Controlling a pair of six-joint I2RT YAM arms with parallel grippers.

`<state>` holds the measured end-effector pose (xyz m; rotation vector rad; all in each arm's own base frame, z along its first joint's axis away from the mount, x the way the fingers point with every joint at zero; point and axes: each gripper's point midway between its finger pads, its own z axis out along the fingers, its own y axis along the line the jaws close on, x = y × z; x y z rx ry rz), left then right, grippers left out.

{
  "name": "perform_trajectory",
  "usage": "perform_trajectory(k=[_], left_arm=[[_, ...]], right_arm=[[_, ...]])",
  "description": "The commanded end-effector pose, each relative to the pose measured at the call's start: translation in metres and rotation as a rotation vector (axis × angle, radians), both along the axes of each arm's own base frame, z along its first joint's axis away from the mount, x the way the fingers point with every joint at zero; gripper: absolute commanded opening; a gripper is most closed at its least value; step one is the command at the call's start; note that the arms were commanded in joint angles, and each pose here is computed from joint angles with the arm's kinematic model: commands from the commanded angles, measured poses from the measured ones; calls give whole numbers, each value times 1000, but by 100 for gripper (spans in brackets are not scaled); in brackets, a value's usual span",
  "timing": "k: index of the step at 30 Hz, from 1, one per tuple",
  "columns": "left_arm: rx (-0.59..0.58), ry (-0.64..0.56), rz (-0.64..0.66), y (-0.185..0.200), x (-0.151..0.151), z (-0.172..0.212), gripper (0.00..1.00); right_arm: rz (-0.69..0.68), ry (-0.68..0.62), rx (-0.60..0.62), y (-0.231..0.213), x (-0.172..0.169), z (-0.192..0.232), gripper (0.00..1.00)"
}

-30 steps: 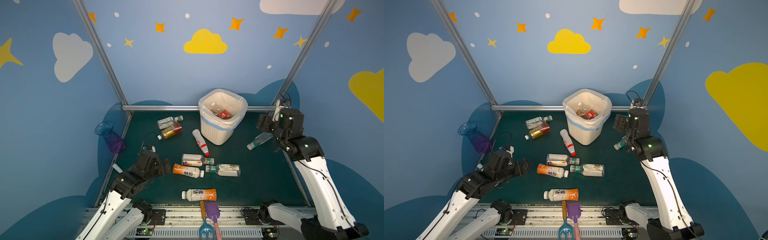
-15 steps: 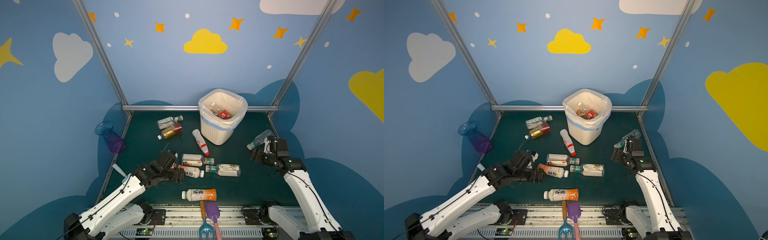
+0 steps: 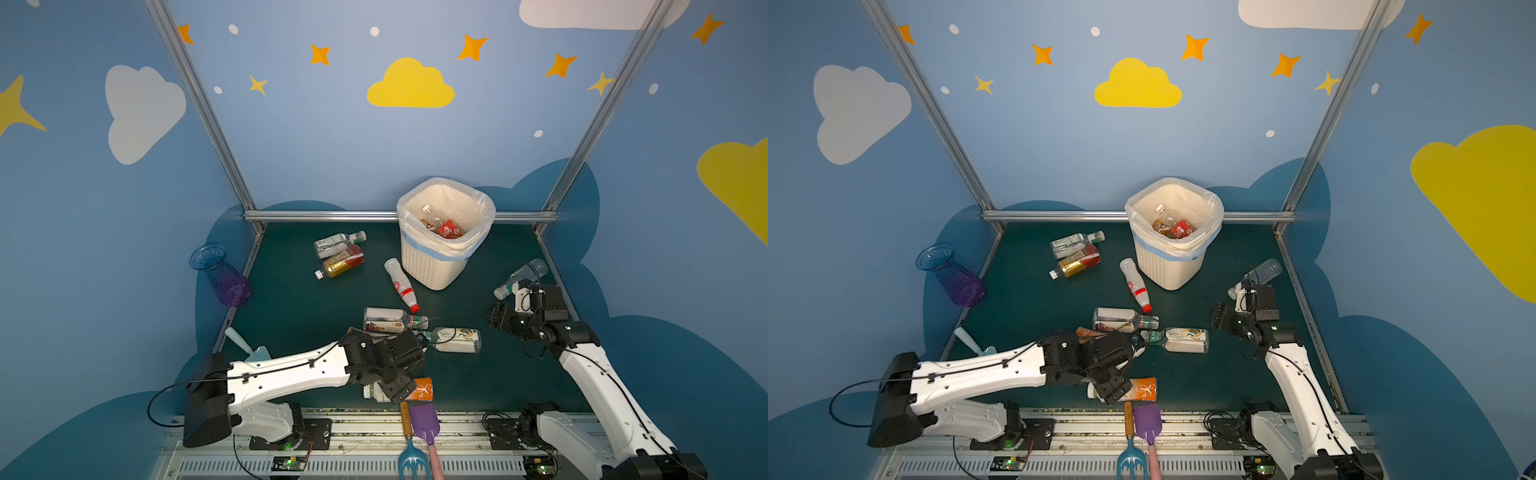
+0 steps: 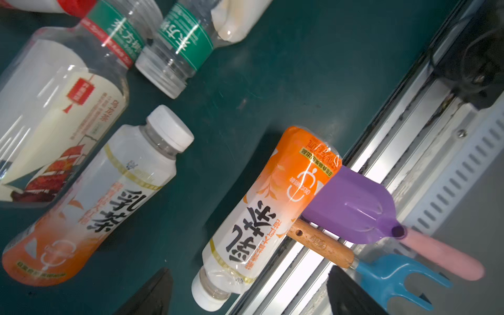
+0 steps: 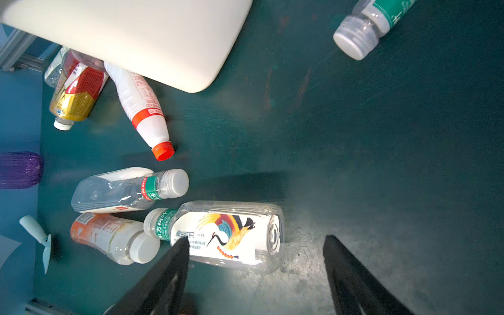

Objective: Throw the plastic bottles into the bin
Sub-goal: 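Lower the left gripper around the orange milk-tea bottle and close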

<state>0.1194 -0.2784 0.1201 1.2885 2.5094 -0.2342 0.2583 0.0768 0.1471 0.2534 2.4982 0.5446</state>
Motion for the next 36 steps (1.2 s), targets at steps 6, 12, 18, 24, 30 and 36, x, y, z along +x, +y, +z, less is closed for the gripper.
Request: perform_trajectory(k=[6, 12, 18, 24, 30, 36], left_arm=[[206, 5, -142, -15, 3, -26, 85], [234, 27, -171, -22, 2, -37, 84], [236, 48, -185, -26, -1, -45, 81], [234, 95, -207, -31, -8, -53, 79], [238, 103, -215, -33, -8, -59, 79], [261, 99, -231, -36, -5, -68, 79]], right_arm=[[17, -39, 18, 5, -3, 6, 78], [13, -46, 7, 2, -5, 6, 78], [13, -49, 7, 2, -4, 5, 78], [14, -45, 10, 3, -3, 4, 78], [9, -46, 4, 2, -2, 3, 78], [6, -47, 3, 1, -2, 3, 78]])
